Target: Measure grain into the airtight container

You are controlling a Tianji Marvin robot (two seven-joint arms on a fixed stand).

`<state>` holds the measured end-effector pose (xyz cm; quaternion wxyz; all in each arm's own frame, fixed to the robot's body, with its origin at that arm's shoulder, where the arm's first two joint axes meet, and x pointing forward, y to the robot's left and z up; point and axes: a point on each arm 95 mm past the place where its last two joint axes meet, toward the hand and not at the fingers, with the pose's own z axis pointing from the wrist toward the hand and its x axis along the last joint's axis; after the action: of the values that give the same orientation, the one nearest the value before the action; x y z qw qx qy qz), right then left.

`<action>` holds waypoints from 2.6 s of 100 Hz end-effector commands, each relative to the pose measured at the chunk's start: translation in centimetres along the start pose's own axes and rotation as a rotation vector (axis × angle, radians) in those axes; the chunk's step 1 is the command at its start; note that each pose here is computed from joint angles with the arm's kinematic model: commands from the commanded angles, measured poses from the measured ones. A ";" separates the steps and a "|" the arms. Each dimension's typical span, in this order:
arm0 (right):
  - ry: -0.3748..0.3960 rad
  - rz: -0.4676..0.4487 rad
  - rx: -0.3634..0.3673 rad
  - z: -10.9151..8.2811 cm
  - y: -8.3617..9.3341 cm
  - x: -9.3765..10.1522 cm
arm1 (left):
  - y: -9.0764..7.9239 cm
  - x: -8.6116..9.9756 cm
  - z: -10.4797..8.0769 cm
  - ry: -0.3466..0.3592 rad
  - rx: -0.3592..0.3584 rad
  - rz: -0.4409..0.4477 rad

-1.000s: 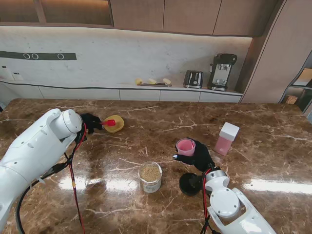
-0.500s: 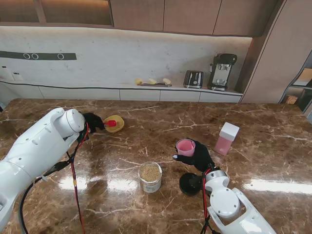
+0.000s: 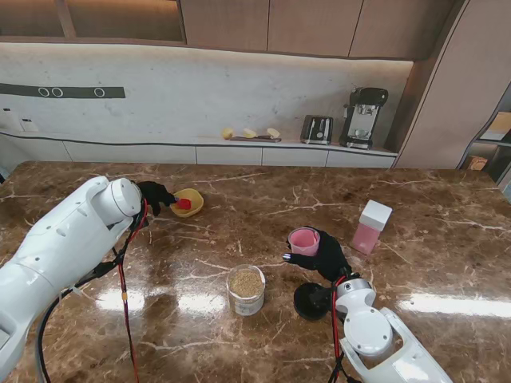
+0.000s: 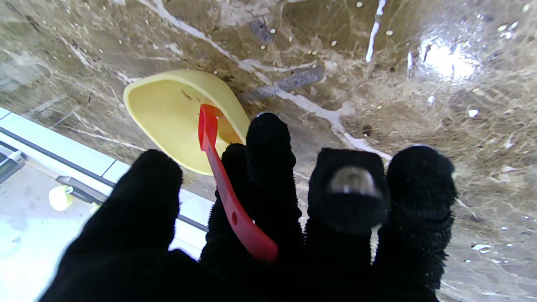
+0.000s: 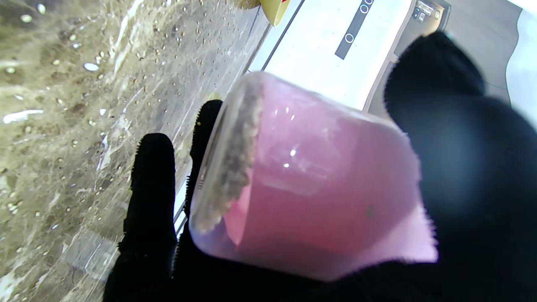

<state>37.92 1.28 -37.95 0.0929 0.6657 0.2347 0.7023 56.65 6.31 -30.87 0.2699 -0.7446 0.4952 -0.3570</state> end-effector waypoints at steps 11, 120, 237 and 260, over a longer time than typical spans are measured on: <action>-0.013 0.006 0.019 -0.2 -0.4 -0.4 | -0.3 0.2 -0.2 0.017 0.034 0.002; 0.006 0.019 0.016 -0.2 -0.8 -0.2 | -0.7 1.2 -7.6 0.287 0.299 0.004; -0.137 0.041 -0.185 3.0 -2.1 -3.9 | 13.9 1.1 -15.3 0.508 0.330 -0.247; -0.184 0.048 -0.204 3.3 -2.4 -4.7 | 14.1 0.7 -15.5 0.507 0.336 -0.255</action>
<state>41.51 1.76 -42.54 0.1661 0.7094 0.1361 0.6712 37.03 -0.18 -31.77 0.2121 -0.6312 0.3844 -0.6394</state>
